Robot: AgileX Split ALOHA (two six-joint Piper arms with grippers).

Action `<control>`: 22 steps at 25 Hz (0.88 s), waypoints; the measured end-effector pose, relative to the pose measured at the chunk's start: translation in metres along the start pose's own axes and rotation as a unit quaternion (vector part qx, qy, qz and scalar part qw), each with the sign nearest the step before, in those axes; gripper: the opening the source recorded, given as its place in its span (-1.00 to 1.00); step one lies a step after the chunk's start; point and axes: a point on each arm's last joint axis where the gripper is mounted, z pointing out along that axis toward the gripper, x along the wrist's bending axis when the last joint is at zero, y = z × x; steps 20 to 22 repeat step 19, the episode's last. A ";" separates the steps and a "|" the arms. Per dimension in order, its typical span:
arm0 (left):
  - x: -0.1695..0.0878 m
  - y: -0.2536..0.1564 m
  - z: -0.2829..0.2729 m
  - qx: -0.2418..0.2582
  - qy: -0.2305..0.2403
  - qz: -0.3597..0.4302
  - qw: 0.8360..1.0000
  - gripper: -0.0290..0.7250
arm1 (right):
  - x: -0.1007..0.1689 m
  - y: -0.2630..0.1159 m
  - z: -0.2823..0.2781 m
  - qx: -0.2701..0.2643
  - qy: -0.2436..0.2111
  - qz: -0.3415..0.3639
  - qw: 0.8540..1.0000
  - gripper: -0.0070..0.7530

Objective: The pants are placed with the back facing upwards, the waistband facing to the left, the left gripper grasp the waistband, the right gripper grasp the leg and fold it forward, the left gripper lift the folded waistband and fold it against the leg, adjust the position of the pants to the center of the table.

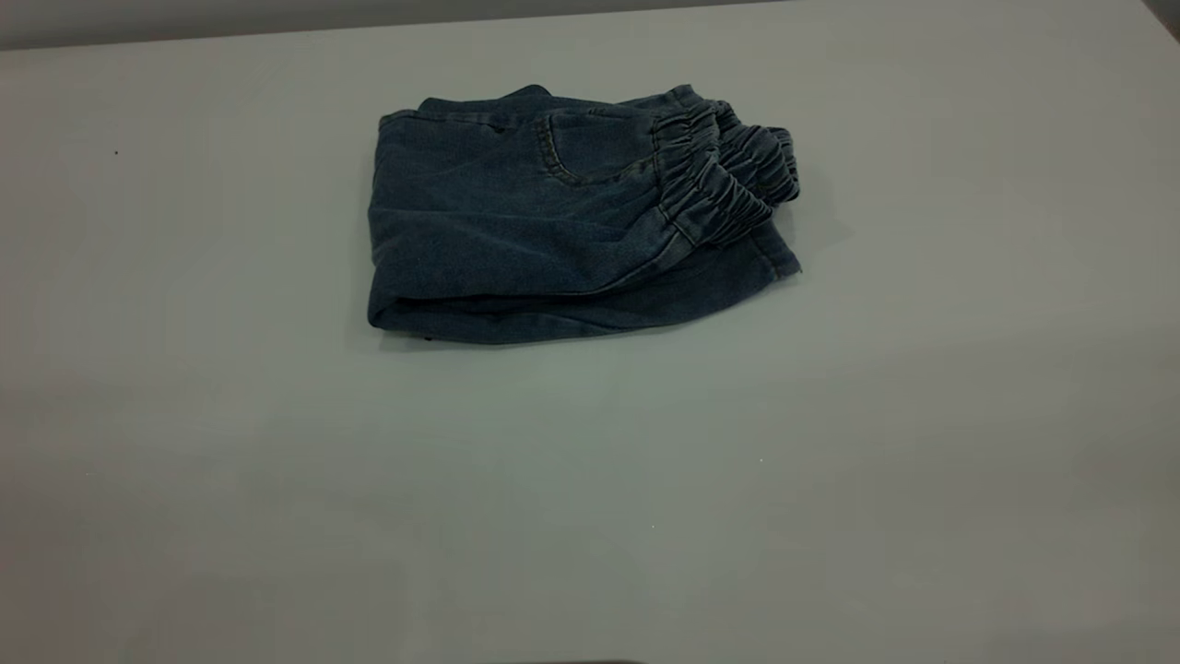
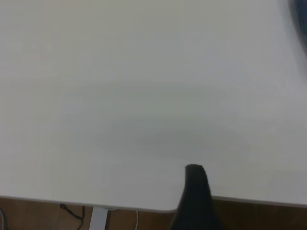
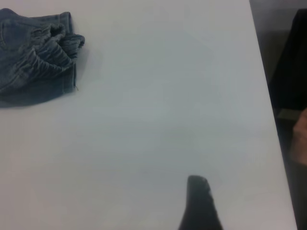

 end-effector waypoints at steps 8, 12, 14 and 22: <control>0.000 0.000 0.000 0.000 0.000 0.000 1.000 0.43 | 0.000 0.000 0.000 0.000 0.000 0.001 1.000 0.13; 0.000 0.000 0.000 0.000 0.000 0.000 1.000 0.43 | 0.000 0.000 0.000 0.000 0.000 0.002 1.000 0.13; 0.000 0.000 0.000 0.000 0.000 0.000 1.000 0.43 | 0.000 0.000 0.000 0.000 0.000 0.002 1.000 0.13; 0.000 0.000 0.000 0.000 0.000 0.000 1.000 0.43 | 0.000 0.000 0.000 0.000 0.000 0.002 1.000 0.13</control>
